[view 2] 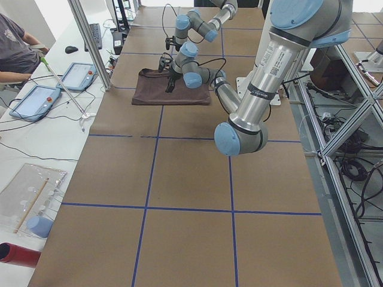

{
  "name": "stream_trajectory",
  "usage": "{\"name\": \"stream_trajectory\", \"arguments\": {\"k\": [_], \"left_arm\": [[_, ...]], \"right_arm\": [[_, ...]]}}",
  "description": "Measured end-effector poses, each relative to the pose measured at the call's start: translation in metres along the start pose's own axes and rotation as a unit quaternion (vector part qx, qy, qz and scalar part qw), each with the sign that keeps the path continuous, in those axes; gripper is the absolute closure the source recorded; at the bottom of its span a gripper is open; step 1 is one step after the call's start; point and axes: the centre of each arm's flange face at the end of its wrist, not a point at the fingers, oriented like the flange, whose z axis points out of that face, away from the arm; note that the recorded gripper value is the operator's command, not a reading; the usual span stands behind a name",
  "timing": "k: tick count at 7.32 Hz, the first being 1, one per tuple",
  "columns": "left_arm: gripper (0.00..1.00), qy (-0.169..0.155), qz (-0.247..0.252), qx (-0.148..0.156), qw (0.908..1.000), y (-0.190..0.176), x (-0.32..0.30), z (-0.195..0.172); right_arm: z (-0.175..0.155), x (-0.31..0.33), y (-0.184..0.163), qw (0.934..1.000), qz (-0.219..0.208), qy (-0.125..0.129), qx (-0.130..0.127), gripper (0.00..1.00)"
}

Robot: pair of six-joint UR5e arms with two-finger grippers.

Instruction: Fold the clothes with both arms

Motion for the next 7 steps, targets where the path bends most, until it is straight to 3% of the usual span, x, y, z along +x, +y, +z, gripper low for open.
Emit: {"name": "stream_trajectory", "arguments": {"k": [3,7], "left_arm": [[0.0,0.018,0.005,0.008,0.9998,-0.002,0.008,-0.012],[0.0,0.033,0.007,0.013,0.9993,-0.002,0.015,-0.027]], "right_arm": [[0.023,-0.018,-0.026,0.9998,-0.01,0.008,-0.012,0.0],[0.049,-0.019,-0.02,0.9972,-0.003,0.004,-0.074,0.0]]}}
